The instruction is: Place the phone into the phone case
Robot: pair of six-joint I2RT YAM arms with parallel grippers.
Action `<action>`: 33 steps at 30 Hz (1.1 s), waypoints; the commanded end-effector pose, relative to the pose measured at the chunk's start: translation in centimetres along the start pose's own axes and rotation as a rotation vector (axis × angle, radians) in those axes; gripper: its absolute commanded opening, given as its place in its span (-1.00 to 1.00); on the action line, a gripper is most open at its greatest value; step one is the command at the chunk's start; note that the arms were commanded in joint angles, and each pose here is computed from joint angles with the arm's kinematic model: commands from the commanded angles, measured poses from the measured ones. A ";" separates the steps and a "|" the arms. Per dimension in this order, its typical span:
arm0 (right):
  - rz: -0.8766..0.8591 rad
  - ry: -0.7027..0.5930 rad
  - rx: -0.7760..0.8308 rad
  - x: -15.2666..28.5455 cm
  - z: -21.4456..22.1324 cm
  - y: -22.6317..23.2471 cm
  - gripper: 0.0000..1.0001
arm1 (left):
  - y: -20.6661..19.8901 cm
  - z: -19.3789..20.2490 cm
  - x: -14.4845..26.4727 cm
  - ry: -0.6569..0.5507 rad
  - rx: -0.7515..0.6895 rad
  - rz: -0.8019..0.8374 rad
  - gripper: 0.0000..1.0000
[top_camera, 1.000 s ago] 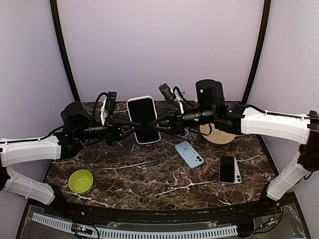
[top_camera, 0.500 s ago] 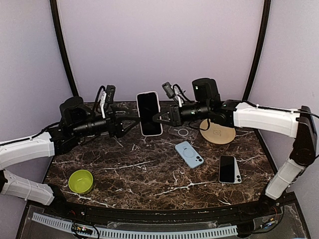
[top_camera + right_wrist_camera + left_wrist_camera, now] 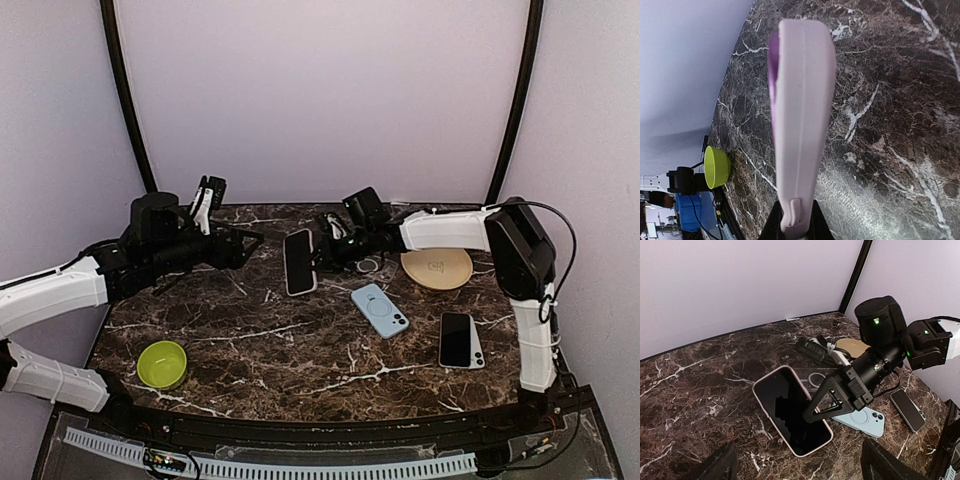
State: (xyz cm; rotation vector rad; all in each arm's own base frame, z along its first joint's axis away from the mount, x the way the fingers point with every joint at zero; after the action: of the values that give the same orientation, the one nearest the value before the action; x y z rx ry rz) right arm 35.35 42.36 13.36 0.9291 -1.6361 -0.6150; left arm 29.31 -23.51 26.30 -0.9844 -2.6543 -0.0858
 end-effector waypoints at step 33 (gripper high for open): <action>0.757 -0.185 0.121 4.8 -6.9 -8.6 0.36 | 1.5 1.6 -0.8 0.057 0.047 0.002 0.74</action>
State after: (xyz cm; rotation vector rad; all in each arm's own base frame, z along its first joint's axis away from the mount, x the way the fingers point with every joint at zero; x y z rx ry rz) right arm 42.26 36.77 13.11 0.4124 -1.9928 -0.3080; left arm 30.37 -22.84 24.70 -0.9601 -2.6014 -0.0532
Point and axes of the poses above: each gripper's point midway between its finger pads, its own x axis back along the fingers, its own y axis along the line the jaws close on, z = x × y, the point moved 2 cm from there along x, back along the fingers, and after that the axes turned 11 degrees about -x, right-handed, at the moved point
